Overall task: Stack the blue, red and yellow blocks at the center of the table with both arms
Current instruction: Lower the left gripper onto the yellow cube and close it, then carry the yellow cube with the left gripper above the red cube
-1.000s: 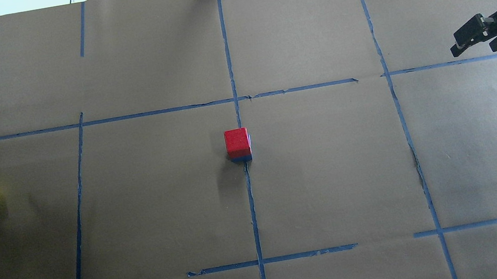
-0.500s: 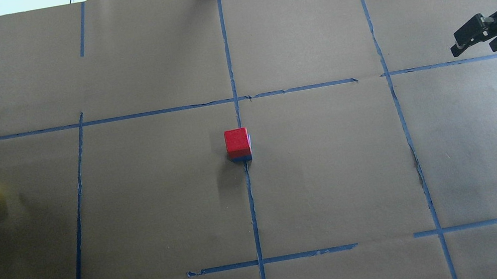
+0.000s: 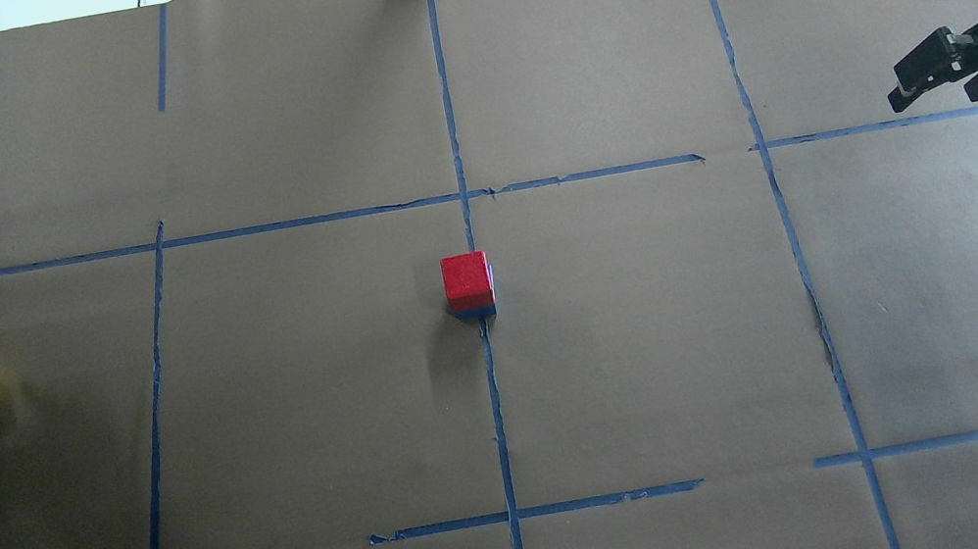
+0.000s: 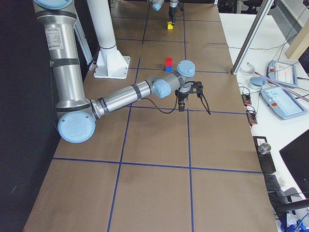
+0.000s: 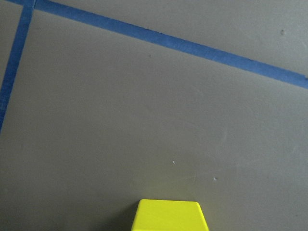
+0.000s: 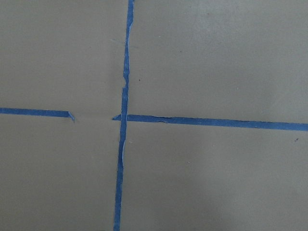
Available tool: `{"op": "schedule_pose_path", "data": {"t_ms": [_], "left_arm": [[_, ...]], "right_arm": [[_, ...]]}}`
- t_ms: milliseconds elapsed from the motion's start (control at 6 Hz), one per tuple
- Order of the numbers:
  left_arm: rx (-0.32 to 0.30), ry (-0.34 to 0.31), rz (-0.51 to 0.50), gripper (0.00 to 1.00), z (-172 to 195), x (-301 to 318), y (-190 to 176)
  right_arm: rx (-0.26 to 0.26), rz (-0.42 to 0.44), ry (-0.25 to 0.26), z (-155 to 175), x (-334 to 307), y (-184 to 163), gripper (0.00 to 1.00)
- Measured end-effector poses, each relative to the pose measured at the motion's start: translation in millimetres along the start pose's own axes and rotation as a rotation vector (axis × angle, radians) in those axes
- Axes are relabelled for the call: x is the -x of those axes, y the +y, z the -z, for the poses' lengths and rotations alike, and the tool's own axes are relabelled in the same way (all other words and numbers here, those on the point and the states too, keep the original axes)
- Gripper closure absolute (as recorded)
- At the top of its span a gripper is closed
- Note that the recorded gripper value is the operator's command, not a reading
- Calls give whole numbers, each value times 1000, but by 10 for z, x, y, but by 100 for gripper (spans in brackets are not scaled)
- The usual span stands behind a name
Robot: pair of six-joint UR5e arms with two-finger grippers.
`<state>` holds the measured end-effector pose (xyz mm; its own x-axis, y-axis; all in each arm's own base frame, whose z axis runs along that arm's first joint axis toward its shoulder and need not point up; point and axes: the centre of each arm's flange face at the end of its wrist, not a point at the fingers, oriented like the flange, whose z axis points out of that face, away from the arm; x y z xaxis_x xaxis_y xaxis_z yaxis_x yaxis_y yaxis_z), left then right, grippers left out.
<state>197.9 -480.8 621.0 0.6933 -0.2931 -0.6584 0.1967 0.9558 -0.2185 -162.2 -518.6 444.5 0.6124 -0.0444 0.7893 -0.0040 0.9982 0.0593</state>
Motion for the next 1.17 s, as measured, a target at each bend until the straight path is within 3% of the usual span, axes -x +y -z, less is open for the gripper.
{"op": "schedule_pose_path", "data": {"t_ms": [333,667,1167], "left_arm": [[6,-8,6,94,-54,27,-13],[8,4,0,100,-27,-53,-25],[60,217,4,100,717,-1401,159]], "right_arm": [[1,0,0,-2,-5,4,0],[-2,2,-1,9,7,7,0],[-5,7,-6,38,38,16,0]]}}
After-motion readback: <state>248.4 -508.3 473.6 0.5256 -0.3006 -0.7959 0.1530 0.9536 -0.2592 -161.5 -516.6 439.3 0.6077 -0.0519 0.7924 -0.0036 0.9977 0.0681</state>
